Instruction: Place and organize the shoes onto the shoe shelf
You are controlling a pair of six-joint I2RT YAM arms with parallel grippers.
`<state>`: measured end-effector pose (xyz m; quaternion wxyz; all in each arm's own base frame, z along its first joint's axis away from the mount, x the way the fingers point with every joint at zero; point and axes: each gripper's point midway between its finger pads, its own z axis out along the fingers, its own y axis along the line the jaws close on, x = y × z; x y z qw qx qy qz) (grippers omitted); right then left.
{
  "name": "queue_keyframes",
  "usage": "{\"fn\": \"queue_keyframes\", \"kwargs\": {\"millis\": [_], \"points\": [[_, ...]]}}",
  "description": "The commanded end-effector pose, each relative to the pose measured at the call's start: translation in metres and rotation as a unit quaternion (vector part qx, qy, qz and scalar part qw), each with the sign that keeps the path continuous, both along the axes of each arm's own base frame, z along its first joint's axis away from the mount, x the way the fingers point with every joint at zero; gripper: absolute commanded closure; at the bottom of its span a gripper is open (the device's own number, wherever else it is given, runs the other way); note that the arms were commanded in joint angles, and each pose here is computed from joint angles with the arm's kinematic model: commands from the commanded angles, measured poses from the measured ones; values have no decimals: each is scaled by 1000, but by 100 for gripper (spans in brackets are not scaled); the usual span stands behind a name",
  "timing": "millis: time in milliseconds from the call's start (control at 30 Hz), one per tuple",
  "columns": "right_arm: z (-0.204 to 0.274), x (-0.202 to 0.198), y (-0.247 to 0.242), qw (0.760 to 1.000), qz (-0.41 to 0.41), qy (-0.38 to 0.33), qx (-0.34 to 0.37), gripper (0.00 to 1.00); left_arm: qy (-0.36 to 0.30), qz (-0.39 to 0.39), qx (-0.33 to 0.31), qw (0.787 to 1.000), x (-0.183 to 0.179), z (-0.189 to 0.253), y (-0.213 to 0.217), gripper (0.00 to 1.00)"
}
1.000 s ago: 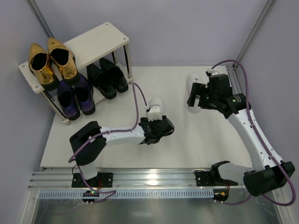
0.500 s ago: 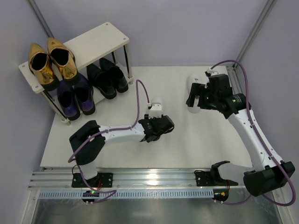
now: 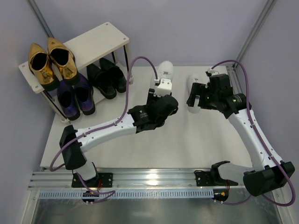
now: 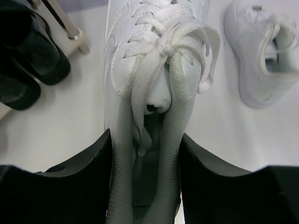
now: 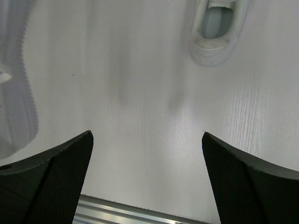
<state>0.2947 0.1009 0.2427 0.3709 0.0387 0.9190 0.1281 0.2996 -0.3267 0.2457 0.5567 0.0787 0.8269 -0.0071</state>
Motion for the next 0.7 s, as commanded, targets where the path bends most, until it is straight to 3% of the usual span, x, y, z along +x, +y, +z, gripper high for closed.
{"fn": "queue_keyframes", "kwargs": {"millis": [0,200,433,667], "points": [[11,5,-2,1000,1,-19,-2,2,-138,69,-38,987,25,130,40,100],[14,6,-2,1000,2,-18,-1,2,-200,148,-46,967,63,223,105,100],[19,5,-3,1000,3,-20,-4,2,-236,228,-58,943,96,284,185,100],[20,9,-2,1000,3,-20,-4,2,-217,290,-54,930,120,272,251,100]]}}
